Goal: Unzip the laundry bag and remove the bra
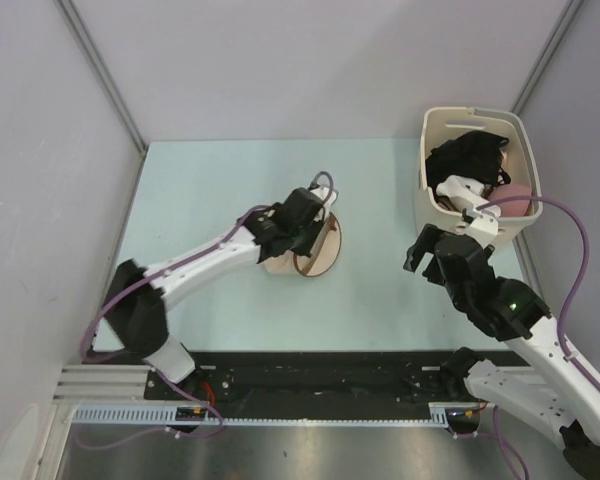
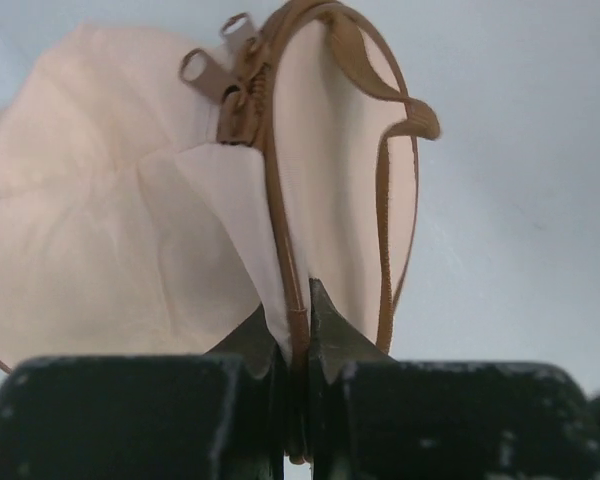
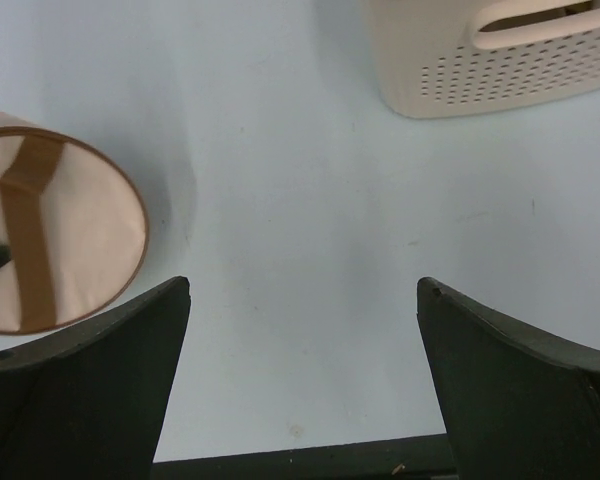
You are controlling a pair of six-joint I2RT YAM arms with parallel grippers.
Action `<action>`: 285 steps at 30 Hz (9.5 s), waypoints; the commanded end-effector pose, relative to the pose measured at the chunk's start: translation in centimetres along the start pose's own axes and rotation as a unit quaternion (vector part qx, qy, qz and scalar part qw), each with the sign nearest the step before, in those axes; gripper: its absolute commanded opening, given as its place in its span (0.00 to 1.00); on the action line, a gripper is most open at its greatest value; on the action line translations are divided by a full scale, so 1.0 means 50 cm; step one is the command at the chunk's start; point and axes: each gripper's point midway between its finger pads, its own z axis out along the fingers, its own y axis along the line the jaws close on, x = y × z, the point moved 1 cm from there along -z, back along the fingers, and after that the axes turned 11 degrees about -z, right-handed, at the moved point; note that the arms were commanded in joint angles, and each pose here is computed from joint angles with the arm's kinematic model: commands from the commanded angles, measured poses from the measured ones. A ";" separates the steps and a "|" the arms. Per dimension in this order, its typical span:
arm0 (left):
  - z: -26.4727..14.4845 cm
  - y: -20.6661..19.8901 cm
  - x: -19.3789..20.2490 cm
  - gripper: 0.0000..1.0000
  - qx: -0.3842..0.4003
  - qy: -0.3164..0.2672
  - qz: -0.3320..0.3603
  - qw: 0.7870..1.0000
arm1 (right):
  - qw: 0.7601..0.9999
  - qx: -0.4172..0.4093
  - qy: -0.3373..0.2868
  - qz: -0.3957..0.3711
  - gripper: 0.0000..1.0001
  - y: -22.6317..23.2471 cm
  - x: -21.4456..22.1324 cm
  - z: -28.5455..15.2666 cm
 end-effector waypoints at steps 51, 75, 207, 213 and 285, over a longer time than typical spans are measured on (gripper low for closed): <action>-0.211 0.028 -0.144 0.81 0.069 -0.256 -0.356 0.896 | 0.966 -0.241 -0.069 -0.065 1.00 0.157 -0.027 0.001; -0.150 0.097 -0.059 0.84 0.041 -0.155 -0.150 0.976 | 0.960 -0.209 0.003 0.185 1.00 0.341 0.004 0.092; -0.268 -0.009 -0.118 0.00 0.397 -0.090 -0.089 0.909 | 0.709 -0.448 -0.201 -0.506 0.00 0.263 -0.006 -0.034; -0.231 0.070 -0.125 0.00 0.385 -0.102 -0.169 0.902 | 0.728 -0.440 -0.199 -0.487 0.00 0.249 0.007 -0.032; -0.265 -0.042 -0.077 0.00 0.461 -0.075 -0.031 0.884 | 0.691 -0.537 -0.231 -0.424 0.00 0.288 0.003 -0.080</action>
